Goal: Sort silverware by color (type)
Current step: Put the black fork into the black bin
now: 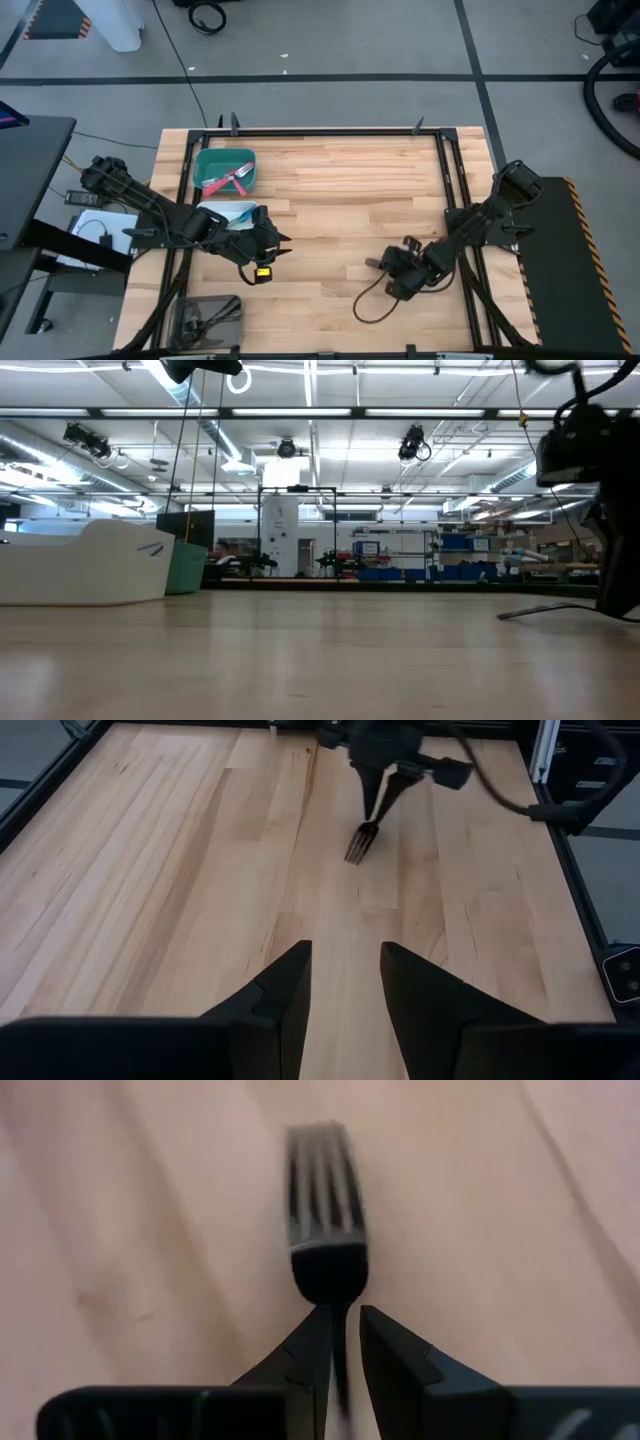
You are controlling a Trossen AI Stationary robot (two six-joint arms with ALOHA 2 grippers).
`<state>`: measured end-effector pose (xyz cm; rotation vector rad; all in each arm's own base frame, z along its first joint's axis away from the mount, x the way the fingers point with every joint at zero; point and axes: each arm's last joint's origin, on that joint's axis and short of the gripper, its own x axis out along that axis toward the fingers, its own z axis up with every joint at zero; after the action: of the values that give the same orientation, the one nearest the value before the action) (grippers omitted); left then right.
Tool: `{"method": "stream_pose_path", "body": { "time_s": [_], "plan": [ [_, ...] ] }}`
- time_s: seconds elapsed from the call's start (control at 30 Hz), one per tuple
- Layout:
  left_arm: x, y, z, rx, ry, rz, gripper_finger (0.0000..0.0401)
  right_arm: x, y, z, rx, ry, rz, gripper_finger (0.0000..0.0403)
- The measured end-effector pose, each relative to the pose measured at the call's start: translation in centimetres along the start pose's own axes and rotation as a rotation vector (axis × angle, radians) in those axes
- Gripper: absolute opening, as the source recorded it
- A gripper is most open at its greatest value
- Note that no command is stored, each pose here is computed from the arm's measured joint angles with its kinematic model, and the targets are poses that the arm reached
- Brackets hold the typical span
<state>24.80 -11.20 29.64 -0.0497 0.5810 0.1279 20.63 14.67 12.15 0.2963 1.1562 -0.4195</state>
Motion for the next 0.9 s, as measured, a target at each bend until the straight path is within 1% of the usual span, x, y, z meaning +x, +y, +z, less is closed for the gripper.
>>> {"method": "stream_pose_path", "body": {
  "time_s": [0.07, 0.13, 0.17, 0.23, 0.4, 0.57, 0.77, 0.83, 0.9],
  "plan": [
    [0.0, 0.0, 0.0, 0.000, 0.000, 0.000, 0.0132, 0.4, -0.7, 0.1, 0.044, 0.008, -0.027, 0.0066],
    [0.0, 0.0, 0.0, 0.000, -0.001, 0.000, 0.0132, 0.6, -1.2, 0.4, 0.062, 0.016, -0.050, 0.0066],
    [0.0, 0.0, 0.0, 0.001, -0.001, 0.000, 0.0132, 0.8, -1.5, 0.4, 0.061, 0.024, -0.070, 0.0066],
    [0.0, 0.0, 0.0, 0.001, -0.001, 0.000, 0.0132, 0.9, -1.6, 0.7, 0.066, 0.023, -0.074, 0.0066],
    [0.0, 0.0, 0.0, 0.004, 0.000, 0.000, 0.0132, 1.1, -2.0, 1.2, 0.031, 0.034, -0.077, 0.0066],
    [0.0, 0.0, 0.0, 0.004, -0.001, 0.000, 0.0132, 1.3, -2.3, 1.6, 0.044, 0.037, -0.086, 0.0064],
    [0.0, 0.0, 0.0, 0.004, 0.000, 0.000, 0.0132, 1.3, -2.4, 1.7, 0.038, 0.017, -0.100, 0.0036],
    [0.0, 0.0, 0.0, 0.004, 0.000, 0.000, 0.0132, 1.6, -2.7, 2.0, 0.045, -0.050, -0.155, 0.0019],
    [0.0, 0.0, 0.0, 0.004, 0.000, 0.000, 0.0132, 1.7, -3.0, 2.1, 0.053, -0.077, -0.183, 0.0008]
  ]
}}
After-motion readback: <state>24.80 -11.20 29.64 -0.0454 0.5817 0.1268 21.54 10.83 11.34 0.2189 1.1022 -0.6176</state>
